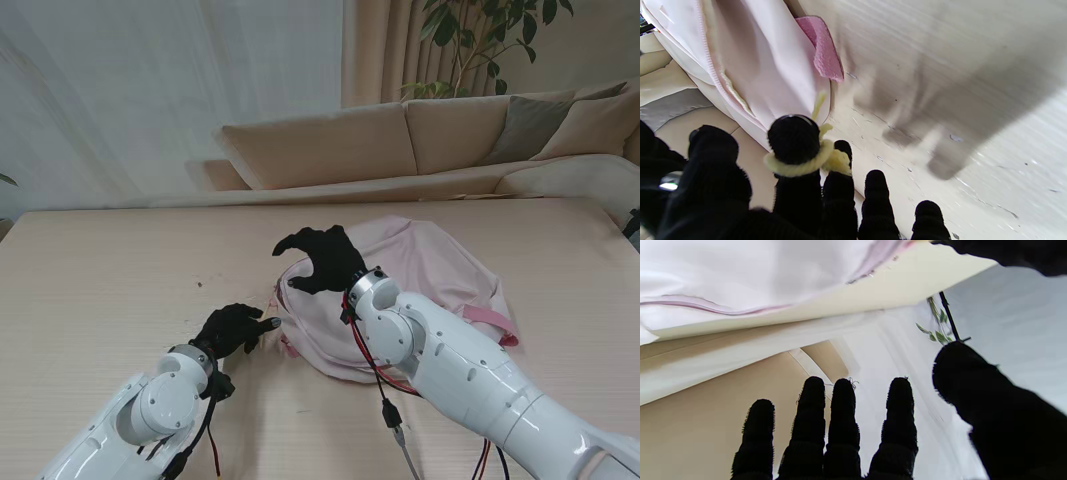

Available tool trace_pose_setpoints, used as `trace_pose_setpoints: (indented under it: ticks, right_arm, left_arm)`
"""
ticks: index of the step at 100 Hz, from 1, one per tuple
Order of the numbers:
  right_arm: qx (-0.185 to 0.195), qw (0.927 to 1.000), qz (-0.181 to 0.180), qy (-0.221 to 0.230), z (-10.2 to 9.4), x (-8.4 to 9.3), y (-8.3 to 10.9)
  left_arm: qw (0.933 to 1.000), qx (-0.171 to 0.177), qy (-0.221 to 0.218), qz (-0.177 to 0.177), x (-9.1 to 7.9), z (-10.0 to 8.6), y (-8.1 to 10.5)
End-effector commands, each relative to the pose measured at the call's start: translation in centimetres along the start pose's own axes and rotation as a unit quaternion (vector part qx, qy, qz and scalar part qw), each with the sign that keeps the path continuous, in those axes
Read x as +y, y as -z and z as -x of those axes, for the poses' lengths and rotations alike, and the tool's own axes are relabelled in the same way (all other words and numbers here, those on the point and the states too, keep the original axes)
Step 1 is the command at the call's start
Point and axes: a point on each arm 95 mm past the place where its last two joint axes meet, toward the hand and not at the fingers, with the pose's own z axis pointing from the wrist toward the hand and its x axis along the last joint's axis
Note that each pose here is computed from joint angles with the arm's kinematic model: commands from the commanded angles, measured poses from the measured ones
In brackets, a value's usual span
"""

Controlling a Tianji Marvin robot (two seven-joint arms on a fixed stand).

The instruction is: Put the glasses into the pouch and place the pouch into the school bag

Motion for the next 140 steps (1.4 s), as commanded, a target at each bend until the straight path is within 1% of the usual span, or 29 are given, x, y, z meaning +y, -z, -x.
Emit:
trace_pose_setpoints:
  ticks: [1,13,23,34,43,61,85,95,105,117,123,134,140]
  right_arm:
    - [-0.018,0.9995,-0.023,0.01,0.6,-0.1,-1.1]
    - [-0.025,0.9974,-0.063,0.022,1.3,-1.4,-1.8]
    - [-0.017,0.9949,-0.093,0.035,1.5,-2.0,-2.3]
    - [-0.006,0.9916,-0.123,0.041,1.3,-2.4,-2.7]
    - [-0.002,0.9885,-0.14,0.057,1.1,-2.7,-3.1]
    - [-0.003,0.9838,-0.165,0.07,0.8,-3.6,-3.7]
    - [-0.016,0.9767,-0.194,0.091,0.6,-4.7,-4.2]
    - [-0.021,0.975,-0.198,0.099,0.8,-5.2,-4.4]
    - [-0.021,0.9749,-0.197,0.102,1.1,-5.7,-4.6]
    - [-0.023,0.9783,-0.182,0.097,1.3,-6.3,-4.8]
    - [-0.024,0.9807,-0.168,0.096,1.5,-6.4,-4.9]
    - [-0.026,0.9818,-0.151,0.112,2.0,-6.1,-4.9]
    - [-0.037,0.9818,-0.137,0.126,2.5,-5.8,-4.7]
  left_arm:
    - [0.9999,0.009,0.002,0.007,0.3,-0.5,0.0]
    - [0.9999,0.011,0.003,0.005,0.2,-0.6,0.0]
    - [0.9999,0.01,0.004,0.006,0.2,-0.6,0.1]
    - [0.9999,0.01,0.007,0.006,0.2,-0.7,0.1]
    - [0.9999,0.012,0.009,0.006,0.2,-0.8,0.0]
    - [0.9998,0.016,0.01,0.008,0.2,-0.9,0.0]
    - [0.9997,0.015,0.016,0.012,0.2,-0.7,0.0]
    - [0.9997,0.014,0.017,0.012,0.2,-0.7,0.0]
    - [0.9996,0.015,0.019,0.016,0.3,-0.7,-0.1]
    - [0.9994,0.018,0.022,0.018,0.3,-0.8,-0.3]
    - [0.9994,0.02,0.021,0.019,0.2,-1.0,-0.5]
    - [0.9992,0.027,0.021,0.022,-0.1,-1.3,-1.0]
    - [0.999,0.033,0.017,0.023,-0.3,-1.5,-1.4]
